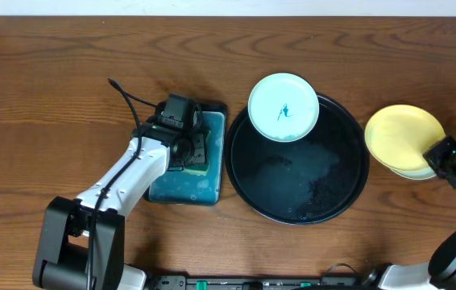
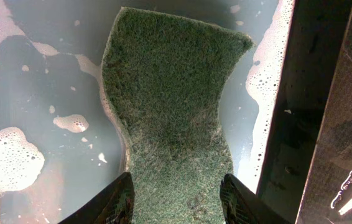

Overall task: Clean dirty plates on tray and stack at the side
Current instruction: 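Set the yellow plate on the pale green plate and release, right gripper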

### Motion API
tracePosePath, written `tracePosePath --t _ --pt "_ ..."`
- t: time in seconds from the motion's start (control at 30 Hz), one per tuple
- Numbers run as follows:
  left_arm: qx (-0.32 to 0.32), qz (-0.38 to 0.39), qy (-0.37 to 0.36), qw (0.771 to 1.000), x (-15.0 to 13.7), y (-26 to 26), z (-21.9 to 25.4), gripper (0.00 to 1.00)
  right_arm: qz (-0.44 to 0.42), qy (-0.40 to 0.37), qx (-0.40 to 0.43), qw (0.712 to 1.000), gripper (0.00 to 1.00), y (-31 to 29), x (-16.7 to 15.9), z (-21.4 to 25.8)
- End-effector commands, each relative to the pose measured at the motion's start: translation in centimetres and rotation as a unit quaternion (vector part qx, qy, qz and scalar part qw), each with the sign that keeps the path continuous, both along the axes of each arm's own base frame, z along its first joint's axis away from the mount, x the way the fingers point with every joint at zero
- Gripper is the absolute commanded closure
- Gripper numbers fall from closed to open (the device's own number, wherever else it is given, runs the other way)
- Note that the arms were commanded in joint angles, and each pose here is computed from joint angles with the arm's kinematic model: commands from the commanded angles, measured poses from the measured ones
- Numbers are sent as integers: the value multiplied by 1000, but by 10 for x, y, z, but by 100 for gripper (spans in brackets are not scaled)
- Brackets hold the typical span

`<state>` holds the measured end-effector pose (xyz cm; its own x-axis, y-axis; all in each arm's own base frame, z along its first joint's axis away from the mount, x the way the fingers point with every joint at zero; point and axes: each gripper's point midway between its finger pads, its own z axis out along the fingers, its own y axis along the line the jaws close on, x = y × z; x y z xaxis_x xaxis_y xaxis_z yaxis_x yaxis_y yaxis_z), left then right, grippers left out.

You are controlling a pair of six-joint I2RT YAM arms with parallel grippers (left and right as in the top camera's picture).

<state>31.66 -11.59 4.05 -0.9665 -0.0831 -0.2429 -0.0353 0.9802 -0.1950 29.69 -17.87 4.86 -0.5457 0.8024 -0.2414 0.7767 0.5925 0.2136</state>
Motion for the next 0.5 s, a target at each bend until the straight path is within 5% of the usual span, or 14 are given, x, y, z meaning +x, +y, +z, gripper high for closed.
tracePosePath --t 0.0,0.1,0.27,0.47 --pt "4 3 4 1000 1 2 -3 53 -24 -10 15 1000 99 -12 1 -3" --pt "4 3 4 1000 1 2 -3 53 -29 -13 13 999 93 -16 1 -5" --pt "4 3 4 1000 1 2 -3 53 -27 -30 8 999 59 -20 9 -2" --pt "4 3 4 1000 1 2 -3 53 16 -97 62 993 42 1 33 10"
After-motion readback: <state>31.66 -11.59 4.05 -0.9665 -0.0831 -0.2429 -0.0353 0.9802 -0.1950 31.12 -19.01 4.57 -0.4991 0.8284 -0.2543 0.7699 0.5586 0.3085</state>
